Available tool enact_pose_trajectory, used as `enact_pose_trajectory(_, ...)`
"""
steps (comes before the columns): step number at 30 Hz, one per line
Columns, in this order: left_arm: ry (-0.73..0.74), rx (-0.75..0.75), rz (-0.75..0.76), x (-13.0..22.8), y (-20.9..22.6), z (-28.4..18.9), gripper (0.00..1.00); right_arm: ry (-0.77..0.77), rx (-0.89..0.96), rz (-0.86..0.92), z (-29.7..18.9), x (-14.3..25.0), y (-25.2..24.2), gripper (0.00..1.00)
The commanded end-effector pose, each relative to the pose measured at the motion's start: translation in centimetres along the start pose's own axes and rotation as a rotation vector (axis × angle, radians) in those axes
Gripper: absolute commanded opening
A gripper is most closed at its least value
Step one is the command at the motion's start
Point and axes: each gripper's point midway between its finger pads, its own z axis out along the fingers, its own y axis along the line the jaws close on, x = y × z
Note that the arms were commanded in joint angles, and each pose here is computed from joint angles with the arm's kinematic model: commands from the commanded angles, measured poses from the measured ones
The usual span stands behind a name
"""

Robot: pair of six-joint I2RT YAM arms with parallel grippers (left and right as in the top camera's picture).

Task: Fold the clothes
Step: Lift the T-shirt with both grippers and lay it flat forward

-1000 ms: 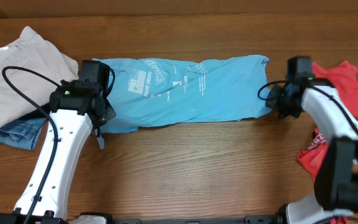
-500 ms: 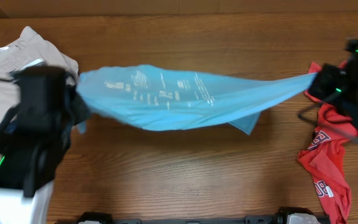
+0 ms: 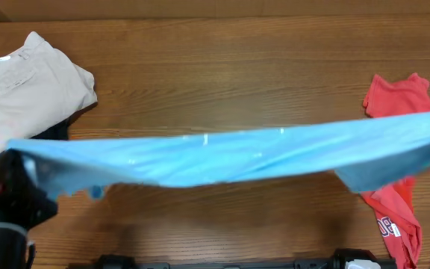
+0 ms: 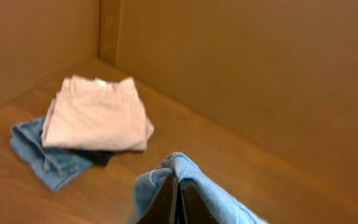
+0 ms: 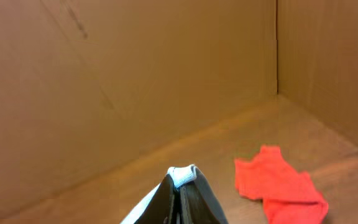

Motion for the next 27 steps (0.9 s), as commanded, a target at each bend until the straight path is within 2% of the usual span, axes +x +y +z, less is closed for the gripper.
enact_pose_trajectory(1, -0.008, -0.033, 0.000, -0.5, 0.0, 0.9, 0.04, 0.050, 0.053, -0.012, 2.9, 0.3, -0.3, 0.04)
enact_pose_trajectory(7, 0.130, -0.103, 0.058, 1.7, -1.8, 7.9, 0.04, 0.281, 0.122, -0.048, 12.0, 3.7, 0.1, 0.04)
enact_pose_trajectory(9, 0.245, -0.128, 0.115, 3.9, -4.1, 15.2, 0.04, 0.458, 0.183, -0.090, 20.3, 7.7, 0.0, 0.04)
enact_pose_trajectory(11, 0.285, -0.115, 0.162, 5.2, -5.9, 20.3, 0.04, 0.535, 0.205, -0.118, 25.4, 10.2, -0.2, 0.04)
enact_pose_trajectory(16, 0.225, -0.032, 0.255, 5.6, -10.2, 30.7, 0.04, 0.589, 0.079, -0.113, 34.6, 14.3, 2.1, 0.04)
enact_pose_trajectory(18, 0.171, -0.005, 0.244, 3.9, -11.2, 32.5, 0.04, 0.534, 0.049, -0.084, 36.2, 13.5, 2.9, 0.04)
enact_pose_trajectory(20, 0.089, 0.041, 0.213, 0.3, -12.2, 32.5, 0.04, 0.444, 0.019, -0.076, 36.1, 10.9, 3.8, 0.04)
enact_pose_trajectory(25, -0.142, 0.170, 0.142, -10.5, -13.4, 26.9, 0.04, 0.224, 0.012, -0.073, 32.1, 2.9, 4.9, 0.04)
enact_pose_trajectory(27, -0.193, 0.194, 0.128, -13.2, -12.9, 24.2, 0.04, 0.176, 0.027, -0.074, 30.3, 1.0, 4.8, 0.04)
